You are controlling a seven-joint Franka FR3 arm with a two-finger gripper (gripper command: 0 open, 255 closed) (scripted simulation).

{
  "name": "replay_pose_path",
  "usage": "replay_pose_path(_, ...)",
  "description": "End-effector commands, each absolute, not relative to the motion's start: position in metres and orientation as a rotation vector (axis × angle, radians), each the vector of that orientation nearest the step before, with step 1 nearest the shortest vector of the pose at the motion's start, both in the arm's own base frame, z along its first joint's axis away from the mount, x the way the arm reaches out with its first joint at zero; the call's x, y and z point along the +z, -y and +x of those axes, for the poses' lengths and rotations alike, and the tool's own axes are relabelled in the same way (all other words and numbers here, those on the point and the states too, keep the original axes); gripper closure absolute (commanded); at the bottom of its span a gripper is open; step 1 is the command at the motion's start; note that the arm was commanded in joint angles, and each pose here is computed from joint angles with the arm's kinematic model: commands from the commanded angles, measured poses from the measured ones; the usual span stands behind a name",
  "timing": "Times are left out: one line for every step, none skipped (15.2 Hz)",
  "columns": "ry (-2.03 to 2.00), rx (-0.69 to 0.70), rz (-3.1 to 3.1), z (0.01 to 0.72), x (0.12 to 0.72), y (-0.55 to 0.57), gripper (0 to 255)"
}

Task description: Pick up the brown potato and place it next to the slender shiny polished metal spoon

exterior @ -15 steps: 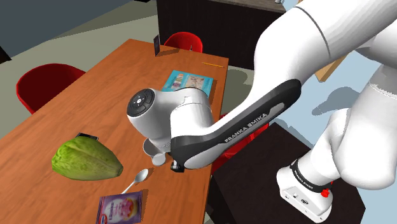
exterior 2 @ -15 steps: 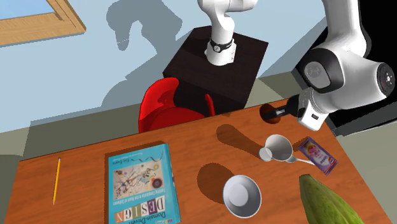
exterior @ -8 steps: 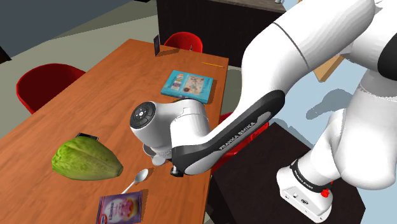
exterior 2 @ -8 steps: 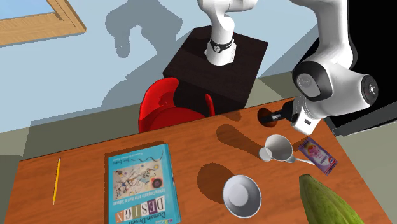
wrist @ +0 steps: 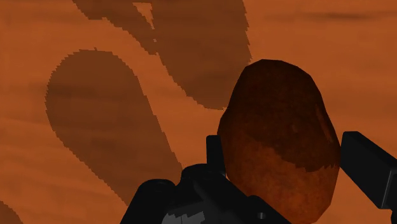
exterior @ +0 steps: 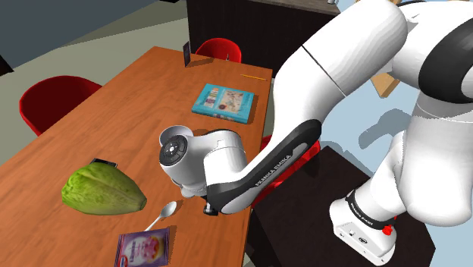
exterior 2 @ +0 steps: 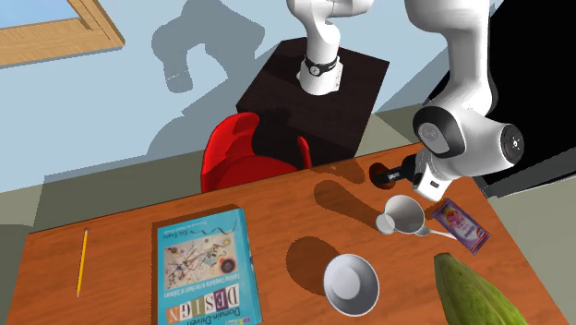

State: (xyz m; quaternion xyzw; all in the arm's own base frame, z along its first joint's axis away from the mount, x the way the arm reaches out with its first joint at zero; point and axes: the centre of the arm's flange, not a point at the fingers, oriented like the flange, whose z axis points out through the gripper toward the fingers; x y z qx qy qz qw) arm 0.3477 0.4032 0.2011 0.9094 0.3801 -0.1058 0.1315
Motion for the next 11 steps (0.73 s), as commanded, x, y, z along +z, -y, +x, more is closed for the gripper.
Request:
replay_pose_path(-1.103,-0.307,2.640,0.3470,0.1902,-0.4027,255)
replay_pose_path(-1.103,-0.307,2.640,0.3470,0.1824,-0.4027,255)
replay_pose_path(-1.103,-0.307,2.640,0.3470,0.1824,-0.4027,255)
replay_pose_path(-1.103,-0.307,2.640,0.3470,0.1824,-0.4027,255)
replay_pose_path(-1.103,-0.307,2.640,0.3470,0.1824,-0.4027,255)
replay_pose_path(-1.103,-0.307,2.640,0.3470,0.1824,-0.4027,255)
replay_pose_path(-1.103,-0.307,2.640,0.3470,0.1824,-0.4027,255)
replay_pose_path(-1.103,-0.307,2.640,0.3470,0.1824,-0.4027,255)
replay_pose_path(-1.103,-0.307,2.640,0.3470,0.1824,-0.4027,255)
replay_pose_path(-1.103,-0.307,2.640,0.3470,0.1824,-0.4027,255)
replay_pose_path(-1.103,-0.307,2.640,0.3470,0.1824,-0.4027,0)
